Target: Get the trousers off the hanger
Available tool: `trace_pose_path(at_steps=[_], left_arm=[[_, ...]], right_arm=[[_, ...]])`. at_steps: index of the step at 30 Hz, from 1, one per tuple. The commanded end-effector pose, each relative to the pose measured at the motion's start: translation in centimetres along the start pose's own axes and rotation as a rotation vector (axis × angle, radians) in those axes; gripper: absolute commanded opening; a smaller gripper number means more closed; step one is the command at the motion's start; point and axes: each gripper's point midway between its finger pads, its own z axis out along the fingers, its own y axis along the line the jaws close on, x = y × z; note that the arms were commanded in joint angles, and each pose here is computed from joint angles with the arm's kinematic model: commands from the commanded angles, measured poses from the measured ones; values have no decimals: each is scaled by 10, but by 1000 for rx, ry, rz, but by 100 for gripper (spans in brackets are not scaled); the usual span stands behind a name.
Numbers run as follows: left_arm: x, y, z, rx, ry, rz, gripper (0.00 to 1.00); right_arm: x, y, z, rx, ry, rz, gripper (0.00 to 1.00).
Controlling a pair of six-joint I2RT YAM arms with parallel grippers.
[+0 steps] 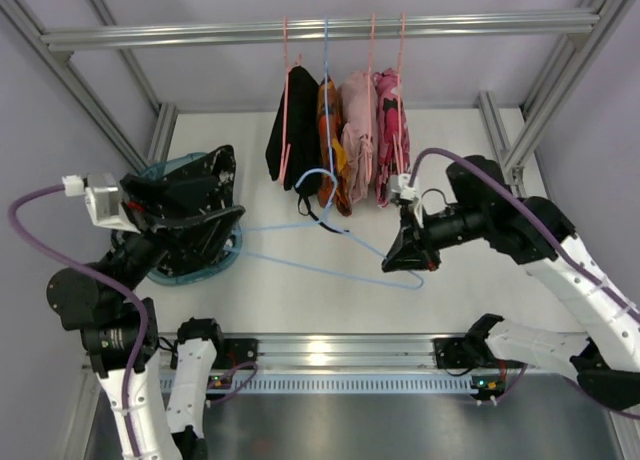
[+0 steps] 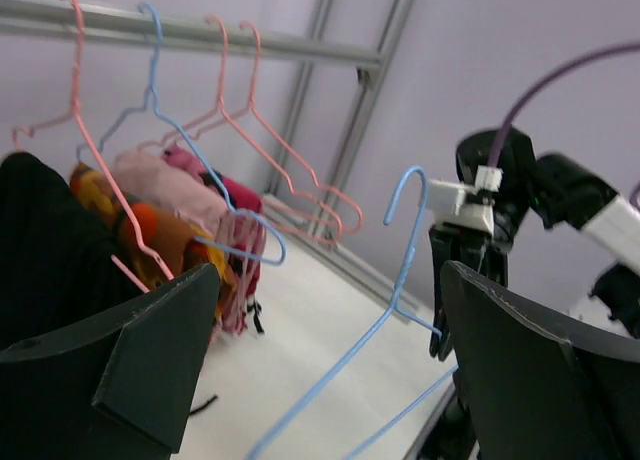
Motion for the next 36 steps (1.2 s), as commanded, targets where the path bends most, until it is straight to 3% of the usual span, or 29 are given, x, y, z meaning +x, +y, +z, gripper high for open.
trace_pose_path(at_steps=[1,5,12,18,23,28,36], left_arm=[[-50,10,10,-97,-185,-63,98],[-56,27,16,-137,-214,-63,98],[-29,59,19,-180,-156,-72,97],[-5,90,21,-232,-86,3,98],[14,125,12,-375,-20,43,98],[29,131,3,-405,44,99,98],[38,129,3,-377,81,93,98]], right_arm=[[-12,-6,-33,138,-100,-107,0],[-25,-2,-72,286,-216,-144,0],[-28,28,-142,641,-471,-172,0],[-16,44,-186,988,-570,-141,0],[7,46,-211,1264,-596,-37,0],[34,38,-222,1461,-585,88,0],[63,-1,-228,1545,-494,324,0]])
